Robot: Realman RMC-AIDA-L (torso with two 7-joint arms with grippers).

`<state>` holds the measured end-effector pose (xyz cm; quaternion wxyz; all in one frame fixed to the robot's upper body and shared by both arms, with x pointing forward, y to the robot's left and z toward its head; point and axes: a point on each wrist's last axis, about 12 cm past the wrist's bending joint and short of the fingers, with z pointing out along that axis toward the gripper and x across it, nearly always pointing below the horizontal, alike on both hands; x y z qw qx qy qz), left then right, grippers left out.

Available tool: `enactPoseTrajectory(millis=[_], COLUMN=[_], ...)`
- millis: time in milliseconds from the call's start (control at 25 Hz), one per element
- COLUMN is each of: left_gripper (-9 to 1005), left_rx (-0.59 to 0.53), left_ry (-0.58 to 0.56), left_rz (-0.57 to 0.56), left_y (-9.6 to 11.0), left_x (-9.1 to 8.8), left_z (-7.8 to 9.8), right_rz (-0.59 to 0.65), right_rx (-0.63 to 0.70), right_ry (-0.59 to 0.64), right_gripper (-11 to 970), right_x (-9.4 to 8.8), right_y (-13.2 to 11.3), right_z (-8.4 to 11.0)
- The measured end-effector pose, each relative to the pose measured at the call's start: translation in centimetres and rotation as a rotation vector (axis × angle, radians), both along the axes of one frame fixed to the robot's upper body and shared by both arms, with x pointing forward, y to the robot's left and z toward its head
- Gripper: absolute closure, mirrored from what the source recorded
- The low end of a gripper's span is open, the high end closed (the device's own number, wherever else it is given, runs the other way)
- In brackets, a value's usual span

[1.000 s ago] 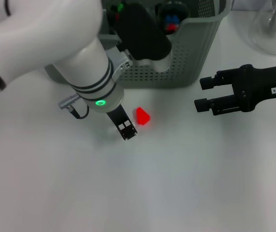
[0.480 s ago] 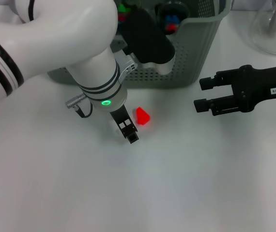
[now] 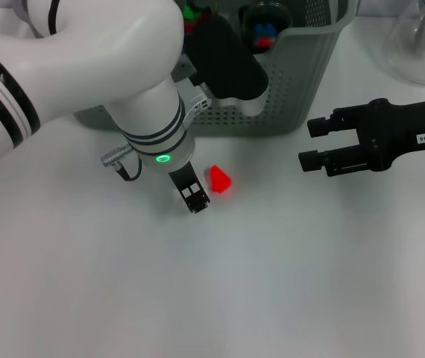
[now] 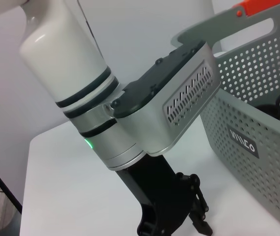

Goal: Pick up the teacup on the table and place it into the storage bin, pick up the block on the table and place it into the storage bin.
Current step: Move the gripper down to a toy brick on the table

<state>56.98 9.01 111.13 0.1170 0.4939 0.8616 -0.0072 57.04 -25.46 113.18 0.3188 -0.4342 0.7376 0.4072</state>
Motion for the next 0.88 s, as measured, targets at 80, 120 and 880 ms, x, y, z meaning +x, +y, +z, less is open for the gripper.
enactPoseTrajectory(millis=[80, 120, 880], left_gripper=[498, 524, 707], left_rx=[0.003, 0.006, 0.019], left_ry=[0.0, 0.001, -0.008], left_rz=[-0.003, -0.006, -0.013], left_y=[-0.03, -0.05, -0.48], left_x=[-0.04, -0.08, -0.23], left_z=[-0.04, -0.09, -0.2], right_rz=[0.001, 0.002, 0.002], right_rx=[0.0, 0.0, -0.001], right_ry=[-0.001, -0.002, -0.002], right_gripper=[180, 180, 179], right_x=[0.04, 0.05, 0.14], right_y=[0.04, 0.05, 0.05], right_z=[0.05, 0.06, 0.16])
